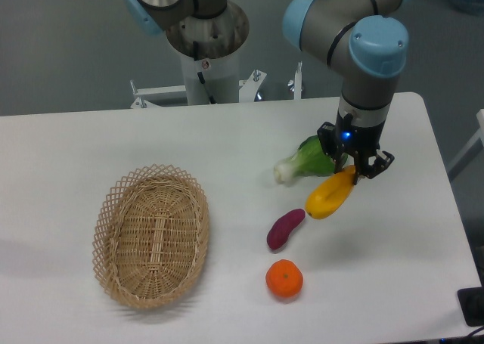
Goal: Place the mango on the table
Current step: 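Carry the held yellow mango sideways and lower it toward the table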
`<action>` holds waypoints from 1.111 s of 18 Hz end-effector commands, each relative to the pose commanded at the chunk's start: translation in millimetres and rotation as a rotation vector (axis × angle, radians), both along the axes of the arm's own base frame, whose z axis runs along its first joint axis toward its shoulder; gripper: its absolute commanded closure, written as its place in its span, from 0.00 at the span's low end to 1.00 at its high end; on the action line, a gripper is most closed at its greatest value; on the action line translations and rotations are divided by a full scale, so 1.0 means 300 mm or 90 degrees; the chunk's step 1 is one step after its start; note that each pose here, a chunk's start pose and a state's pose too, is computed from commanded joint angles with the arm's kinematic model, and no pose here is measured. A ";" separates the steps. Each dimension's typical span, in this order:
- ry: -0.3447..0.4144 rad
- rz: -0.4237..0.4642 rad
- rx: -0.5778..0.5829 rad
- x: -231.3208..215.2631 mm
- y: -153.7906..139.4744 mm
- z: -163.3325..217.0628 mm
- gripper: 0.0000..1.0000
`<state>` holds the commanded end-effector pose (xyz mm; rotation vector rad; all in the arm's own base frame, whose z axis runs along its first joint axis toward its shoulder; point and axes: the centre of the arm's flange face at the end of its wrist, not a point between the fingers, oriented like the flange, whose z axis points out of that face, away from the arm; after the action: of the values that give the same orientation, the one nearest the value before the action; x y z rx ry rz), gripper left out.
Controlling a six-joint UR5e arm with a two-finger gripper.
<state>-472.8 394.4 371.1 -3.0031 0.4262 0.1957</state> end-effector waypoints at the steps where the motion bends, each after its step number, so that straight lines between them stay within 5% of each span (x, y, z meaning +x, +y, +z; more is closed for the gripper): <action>1: 0.001 -0.001 0.000 0.002 0.003 0.001 0.63; 20: 0.001 -0.061 -0.013 -0.140 -0.111 -0.090 0.63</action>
<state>-514.8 361.1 344.1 -2.9939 0.5734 0.1877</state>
